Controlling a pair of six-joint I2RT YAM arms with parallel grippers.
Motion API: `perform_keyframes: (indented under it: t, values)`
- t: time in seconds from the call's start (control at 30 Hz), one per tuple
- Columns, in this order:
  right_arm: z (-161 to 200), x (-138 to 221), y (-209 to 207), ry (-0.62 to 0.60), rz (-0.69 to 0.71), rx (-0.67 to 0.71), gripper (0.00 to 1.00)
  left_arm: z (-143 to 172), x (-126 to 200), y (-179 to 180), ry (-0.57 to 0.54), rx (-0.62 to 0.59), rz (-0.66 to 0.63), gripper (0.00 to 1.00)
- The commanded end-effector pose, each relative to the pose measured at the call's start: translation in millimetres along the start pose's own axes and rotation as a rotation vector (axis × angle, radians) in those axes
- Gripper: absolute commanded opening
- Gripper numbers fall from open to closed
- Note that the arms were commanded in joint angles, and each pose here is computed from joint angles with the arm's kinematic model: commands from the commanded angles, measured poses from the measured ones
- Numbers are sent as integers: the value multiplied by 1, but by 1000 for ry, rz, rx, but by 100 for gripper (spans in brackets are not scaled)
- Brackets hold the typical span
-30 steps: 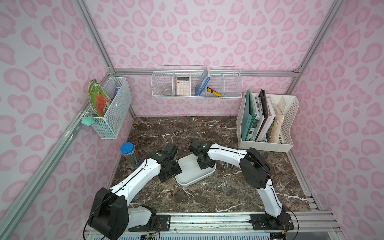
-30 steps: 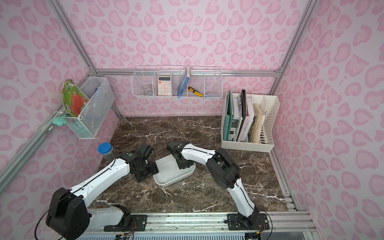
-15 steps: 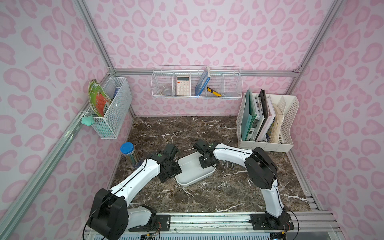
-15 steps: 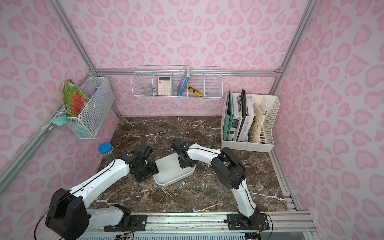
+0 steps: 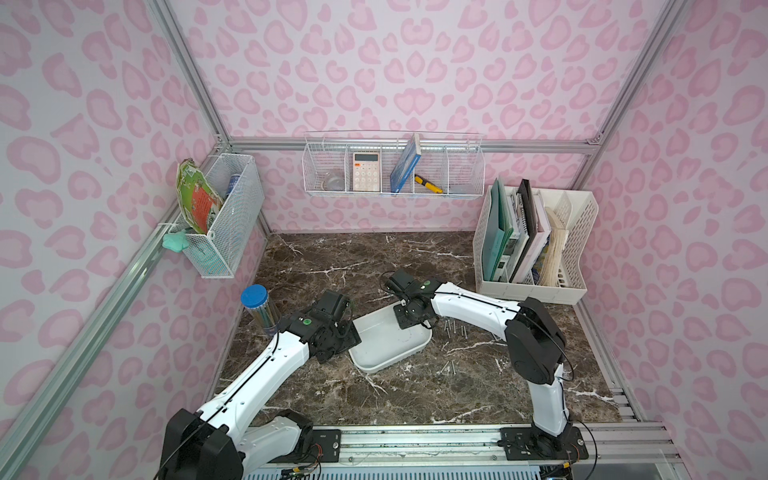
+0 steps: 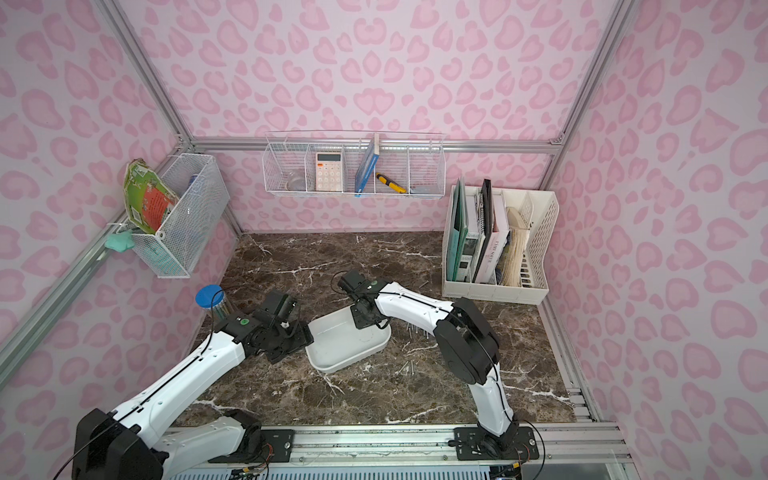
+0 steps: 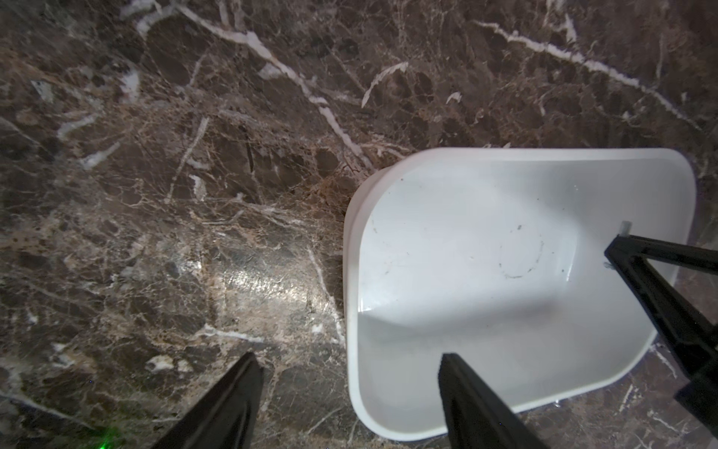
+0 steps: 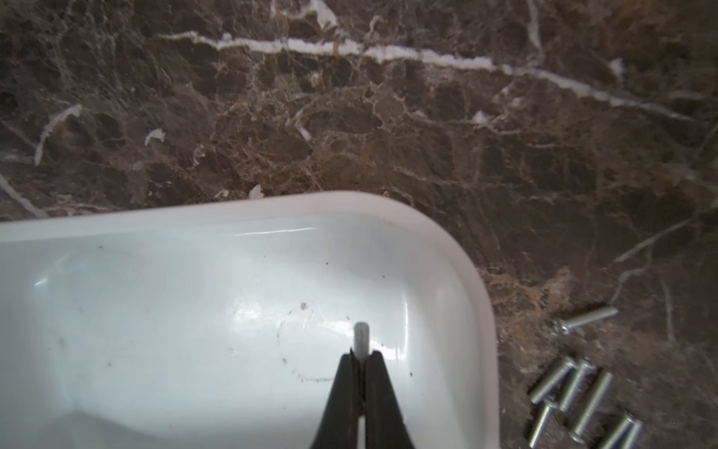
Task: Take out the screws from the storage box
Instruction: Pick up the screw from the storage box, then place the screw at the center of the board.
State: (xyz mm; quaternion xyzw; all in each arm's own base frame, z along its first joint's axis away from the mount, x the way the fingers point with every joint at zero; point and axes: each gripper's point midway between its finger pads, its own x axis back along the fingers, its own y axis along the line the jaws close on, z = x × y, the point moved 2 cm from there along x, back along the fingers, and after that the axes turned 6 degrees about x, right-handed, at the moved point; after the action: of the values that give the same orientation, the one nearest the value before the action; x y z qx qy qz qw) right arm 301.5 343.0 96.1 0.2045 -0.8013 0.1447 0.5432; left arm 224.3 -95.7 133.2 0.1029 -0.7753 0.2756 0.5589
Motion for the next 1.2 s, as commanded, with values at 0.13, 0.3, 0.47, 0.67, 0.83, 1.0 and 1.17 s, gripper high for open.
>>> perform_keyframes:
  t: [0.13, 0.3, 0.47, 0.67, 0.83, 1.0, 1.17]
  values:
    - [3, 41, -37, -68, 62, -85, 5, -17, 19, -11, -124, -68, 82, 78]
    - [25, 61, -80, -96, 135, -166, 5, -30, 40, -14, -263, -100, 157, 80]
    - [59, 44, -103, -46, 131, -218, 5, -34, 53, -11, -361, -106, 223, 81]
    - [84, 14, -106, -7, 113, -234, 6, -18, 49, -22, -251, -177, 275, 81]
    - [97, -2, -107, 23, 115, -233, 8, -15, 47, -27, -207, -177, 283, 82]
    - [108, -8, -111, 41, 124, -233, 11, -20, 51, -28, -206, -148, 248, 90]
    - [111, -9, -111, 40, 109, -233, 16, -26, 61, -40, -217, -193, 271, 99]
